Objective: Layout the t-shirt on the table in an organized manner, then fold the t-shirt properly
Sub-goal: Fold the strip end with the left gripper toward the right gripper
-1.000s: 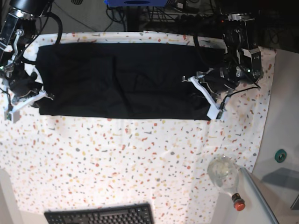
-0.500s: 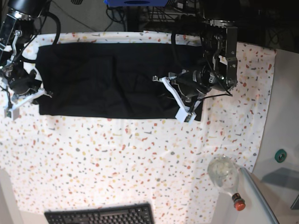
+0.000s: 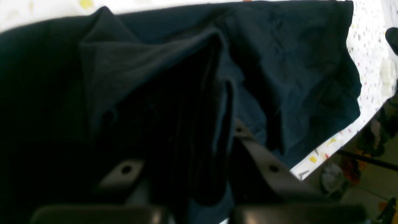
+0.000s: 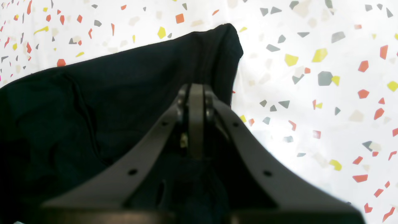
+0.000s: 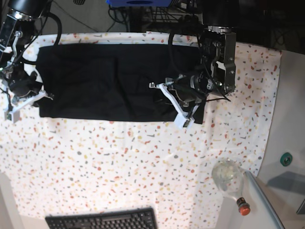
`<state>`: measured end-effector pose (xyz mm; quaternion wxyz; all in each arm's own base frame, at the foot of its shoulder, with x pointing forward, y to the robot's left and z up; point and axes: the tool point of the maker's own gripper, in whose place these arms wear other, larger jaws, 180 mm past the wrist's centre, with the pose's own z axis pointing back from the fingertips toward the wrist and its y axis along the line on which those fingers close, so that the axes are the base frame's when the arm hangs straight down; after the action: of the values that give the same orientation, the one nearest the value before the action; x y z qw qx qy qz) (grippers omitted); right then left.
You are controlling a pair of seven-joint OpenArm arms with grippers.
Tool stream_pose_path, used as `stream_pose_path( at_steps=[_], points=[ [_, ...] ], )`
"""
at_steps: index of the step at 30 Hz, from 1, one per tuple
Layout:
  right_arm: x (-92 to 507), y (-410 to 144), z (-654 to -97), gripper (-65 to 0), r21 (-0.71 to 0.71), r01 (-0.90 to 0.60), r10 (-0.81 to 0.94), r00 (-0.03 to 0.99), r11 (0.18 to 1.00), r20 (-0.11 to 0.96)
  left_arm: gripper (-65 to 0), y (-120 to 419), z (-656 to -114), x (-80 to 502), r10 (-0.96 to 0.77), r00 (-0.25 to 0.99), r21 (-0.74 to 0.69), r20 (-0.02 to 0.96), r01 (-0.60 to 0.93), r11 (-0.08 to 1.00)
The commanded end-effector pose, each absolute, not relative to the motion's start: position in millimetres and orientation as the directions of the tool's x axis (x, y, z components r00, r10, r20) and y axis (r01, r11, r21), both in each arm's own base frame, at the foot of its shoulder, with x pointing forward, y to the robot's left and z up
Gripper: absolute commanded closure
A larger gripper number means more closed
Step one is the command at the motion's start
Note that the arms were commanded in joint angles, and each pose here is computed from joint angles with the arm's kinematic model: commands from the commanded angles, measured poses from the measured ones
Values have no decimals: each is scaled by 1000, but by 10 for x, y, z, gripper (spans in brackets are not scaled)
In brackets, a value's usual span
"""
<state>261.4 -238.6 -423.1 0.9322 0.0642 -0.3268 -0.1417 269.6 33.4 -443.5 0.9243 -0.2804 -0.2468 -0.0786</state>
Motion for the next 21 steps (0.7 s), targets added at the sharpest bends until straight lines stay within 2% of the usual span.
stream_pose_path(
  at_steps=[1, 21],
  points=[
    [2720, -2426, -4105, 0, 209, 208, -295, 718, 955, 631, 0, 286, -4318, 2805, 12, 844, -491, 537, 301, 817],
    [2774, -2419, -4074, 0, 214, 206, -296, 710, 955, 639, 0, 286, -4290, 2824, 10, 840, -489, 543, 306, 817]
  ],
)
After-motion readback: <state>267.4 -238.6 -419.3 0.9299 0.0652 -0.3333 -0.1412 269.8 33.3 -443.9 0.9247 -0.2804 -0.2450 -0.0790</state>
